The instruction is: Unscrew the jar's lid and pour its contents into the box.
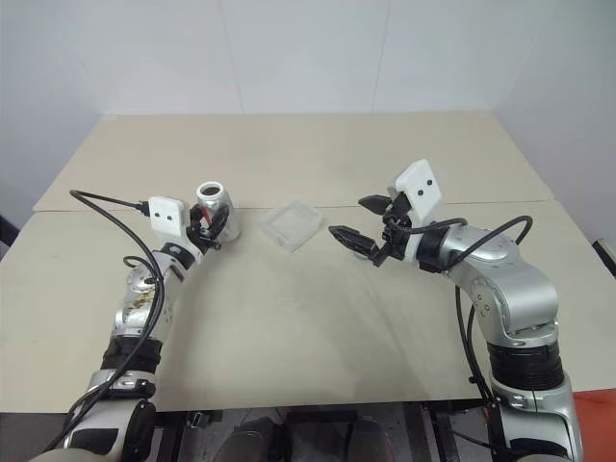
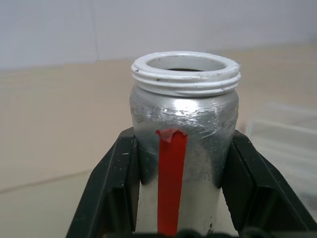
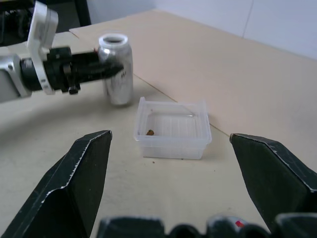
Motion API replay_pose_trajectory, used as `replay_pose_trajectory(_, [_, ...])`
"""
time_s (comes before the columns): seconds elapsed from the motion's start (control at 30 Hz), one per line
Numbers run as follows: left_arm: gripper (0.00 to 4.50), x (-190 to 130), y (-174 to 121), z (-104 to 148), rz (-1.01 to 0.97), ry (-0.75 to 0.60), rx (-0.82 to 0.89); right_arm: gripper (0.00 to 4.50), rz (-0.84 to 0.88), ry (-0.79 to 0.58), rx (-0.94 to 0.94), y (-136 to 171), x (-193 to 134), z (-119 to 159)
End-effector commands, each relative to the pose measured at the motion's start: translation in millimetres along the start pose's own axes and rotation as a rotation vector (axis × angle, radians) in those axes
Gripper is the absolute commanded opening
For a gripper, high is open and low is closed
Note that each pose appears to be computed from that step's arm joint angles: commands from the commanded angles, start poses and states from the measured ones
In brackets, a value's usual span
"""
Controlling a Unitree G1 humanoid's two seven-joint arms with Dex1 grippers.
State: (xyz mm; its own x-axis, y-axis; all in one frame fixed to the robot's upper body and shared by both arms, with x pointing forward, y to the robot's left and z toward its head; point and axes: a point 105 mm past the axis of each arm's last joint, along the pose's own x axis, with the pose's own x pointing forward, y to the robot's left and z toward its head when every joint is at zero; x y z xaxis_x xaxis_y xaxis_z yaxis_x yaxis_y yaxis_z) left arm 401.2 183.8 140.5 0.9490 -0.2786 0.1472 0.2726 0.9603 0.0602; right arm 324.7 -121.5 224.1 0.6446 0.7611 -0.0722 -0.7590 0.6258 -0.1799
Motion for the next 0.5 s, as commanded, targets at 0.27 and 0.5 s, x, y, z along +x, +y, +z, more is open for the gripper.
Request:
replay_pose_trajectory(0.27, [4.44,-12.1,-3.2,7.1,0.002,-0.024,0.035,4.5,-0.009,-0.04,-0.043,0.8,-7.8,14.1])
replay_pose_trajectory(0.5, [4.44,-56.8,4.6,13.1,-0.043,-0.001,0.054,4.5,0.007,-0.032,-0.032,5.4,-11.9,9.1])
